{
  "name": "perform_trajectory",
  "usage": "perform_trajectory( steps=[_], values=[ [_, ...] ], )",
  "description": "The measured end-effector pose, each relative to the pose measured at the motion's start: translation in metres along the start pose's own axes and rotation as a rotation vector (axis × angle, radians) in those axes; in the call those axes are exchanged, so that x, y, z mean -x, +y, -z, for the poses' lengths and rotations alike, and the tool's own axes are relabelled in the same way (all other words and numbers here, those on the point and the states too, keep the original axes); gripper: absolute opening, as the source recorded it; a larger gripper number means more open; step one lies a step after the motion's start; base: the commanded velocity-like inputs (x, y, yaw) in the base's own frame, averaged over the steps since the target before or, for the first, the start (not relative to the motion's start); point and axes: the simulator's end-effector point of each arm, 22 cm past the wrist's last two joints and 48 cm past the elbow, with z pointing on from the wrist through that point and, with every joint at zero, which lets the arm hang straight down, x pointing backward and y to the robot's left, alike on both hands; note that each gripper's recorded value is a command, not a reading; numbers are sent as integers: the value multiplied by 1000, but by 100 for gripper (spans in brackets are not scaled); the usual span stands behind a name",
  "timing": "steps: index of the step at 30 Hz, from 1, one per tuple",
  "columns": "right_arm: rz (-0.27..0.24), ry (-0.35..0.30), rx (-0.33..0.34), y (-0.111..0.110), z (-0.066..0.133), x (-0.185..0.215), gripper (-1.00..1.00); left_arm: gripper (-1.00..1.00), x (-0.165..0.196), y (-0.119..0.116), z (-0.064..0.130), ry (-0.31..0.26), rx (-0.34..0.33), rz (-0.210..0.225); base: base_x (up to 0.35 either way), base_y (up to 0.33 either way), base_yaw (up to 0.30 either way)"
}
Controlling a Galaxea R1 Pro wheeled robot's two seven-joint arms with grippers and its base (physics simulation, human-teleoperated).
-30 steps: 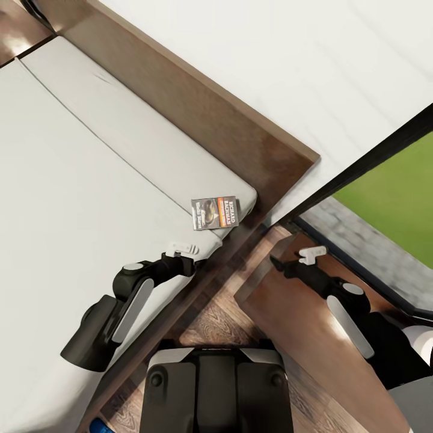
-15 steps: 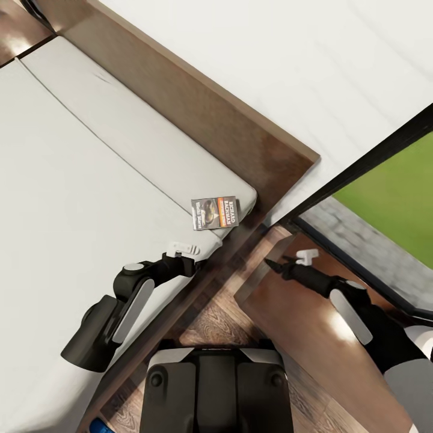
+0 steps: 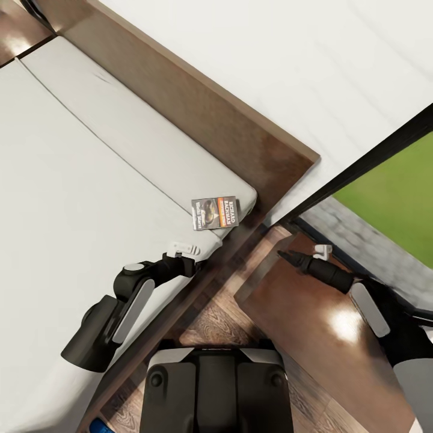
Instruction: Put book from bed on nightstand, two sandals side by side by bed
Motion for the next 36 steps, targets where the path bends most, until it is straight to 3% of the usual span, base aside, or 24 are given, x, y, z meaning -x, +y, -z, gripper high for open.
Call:
perform_trajectory(
  steps=[11, 36],
  values=[
    [-36, -26, 92, 15, 11, 14, 100, 100, -2, 0, -1, 4, 0, 2, 0, 0, 0],
    [-40, -47, 97, 1, 2, 22, 100, 100, -7, -5, -22, 15, -24, -16, 0, 0, 0]
  ],
)
